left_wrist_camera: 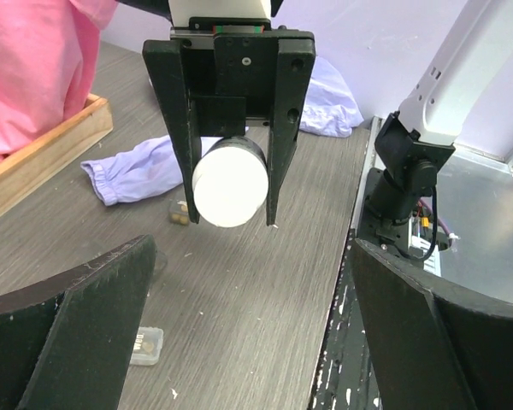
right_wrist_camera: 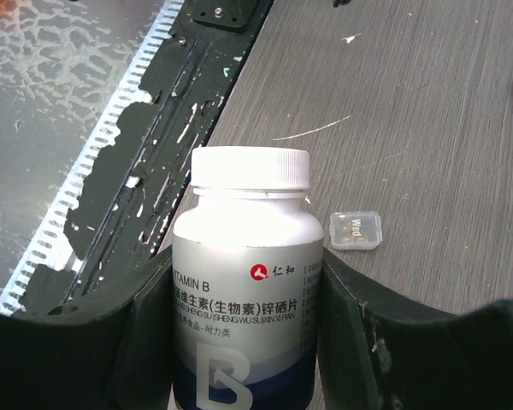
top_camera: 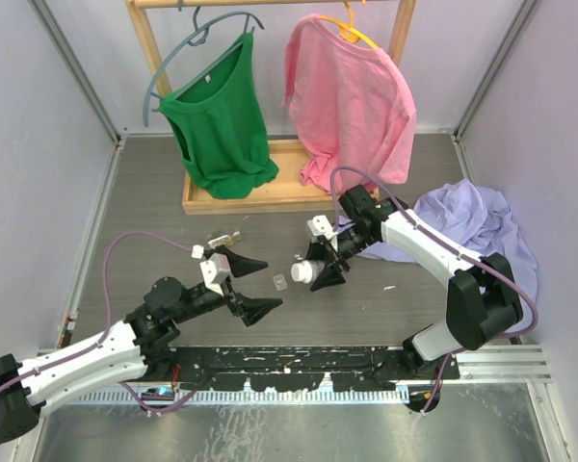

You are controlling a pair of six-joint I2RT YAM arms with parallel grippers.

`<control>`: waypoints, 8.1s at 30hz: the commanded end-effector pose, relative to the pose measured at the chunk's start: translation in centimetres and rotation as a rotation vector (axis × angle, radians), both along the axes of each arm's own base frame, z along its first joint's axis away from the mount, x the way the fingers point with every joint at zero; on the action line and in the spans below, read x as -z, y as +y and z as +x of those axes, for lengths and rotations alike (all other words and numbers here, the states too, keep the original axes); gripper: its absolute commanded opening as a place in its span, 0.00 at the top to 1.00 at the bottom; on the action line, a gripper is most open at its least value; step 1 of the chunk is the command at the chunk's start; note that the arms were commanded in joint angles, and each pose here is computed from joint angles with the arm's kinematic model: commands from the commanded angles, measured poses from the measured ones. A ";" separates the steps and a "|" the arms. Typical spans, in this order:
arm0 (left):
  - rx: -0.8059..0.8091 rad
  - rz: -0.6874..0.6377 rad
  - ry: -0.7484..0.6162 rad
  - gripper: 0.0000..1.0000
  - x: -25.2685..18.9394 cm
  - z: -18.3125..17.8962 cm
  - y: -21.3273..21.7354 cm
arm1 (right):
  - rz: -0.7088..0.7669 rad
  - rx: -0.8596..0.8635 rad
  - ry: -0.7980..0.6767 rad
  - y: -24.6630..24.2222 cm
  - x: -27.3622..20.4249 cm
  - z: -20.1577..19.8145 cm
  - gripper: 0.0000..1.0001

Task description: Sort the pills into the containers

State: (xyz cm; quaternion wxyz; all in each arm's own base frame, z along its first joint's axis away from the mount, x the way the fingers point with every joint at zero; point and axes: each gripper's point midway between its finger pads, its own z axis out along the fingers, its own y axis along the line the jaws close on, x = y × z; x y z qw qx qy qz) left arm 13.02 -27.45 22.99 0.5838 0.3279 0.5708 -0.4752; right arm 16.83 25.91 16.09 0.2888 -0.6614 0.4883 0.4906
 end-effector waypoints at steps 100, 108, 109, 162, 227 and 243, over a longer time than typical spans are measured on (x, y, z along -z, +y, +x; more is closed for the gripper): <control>-0.322 -0.086 0.827 0.29 0.8 2.5 -2.0 | 0.044 -0.060 -0.045 0.4 0.3 -0.8 0.99; -0.226 0.036 0.426 0.03 1.7 0.6 1.5 | 0.043 -0.061 -0.039 0.5 0.4 -0.8 0.99; -0.199 0.027 0.326 0.01 1.4 0.5 1.7 | 0.044 -0.060 -0.040 0.5 0.4 -0.7 0.99; -0.002 0.171 -0.408 0.44 -0.5 2.4 -5.6 | 0.041 -0.070 -0.034 0.5 0.5 -1.0 0.99; -0.304 -0.090 0.840 0.16 -1.5 3.0 -3.6 | 0.036 -0.067 -0.044 0.5 0.4 -0.9 0.99; 0.002 0.114 -0.412 0.02 -2.0 -0.5 -0.9 | 0.041 -0.068 -0.047 0.5 0.3 -0.9 0.99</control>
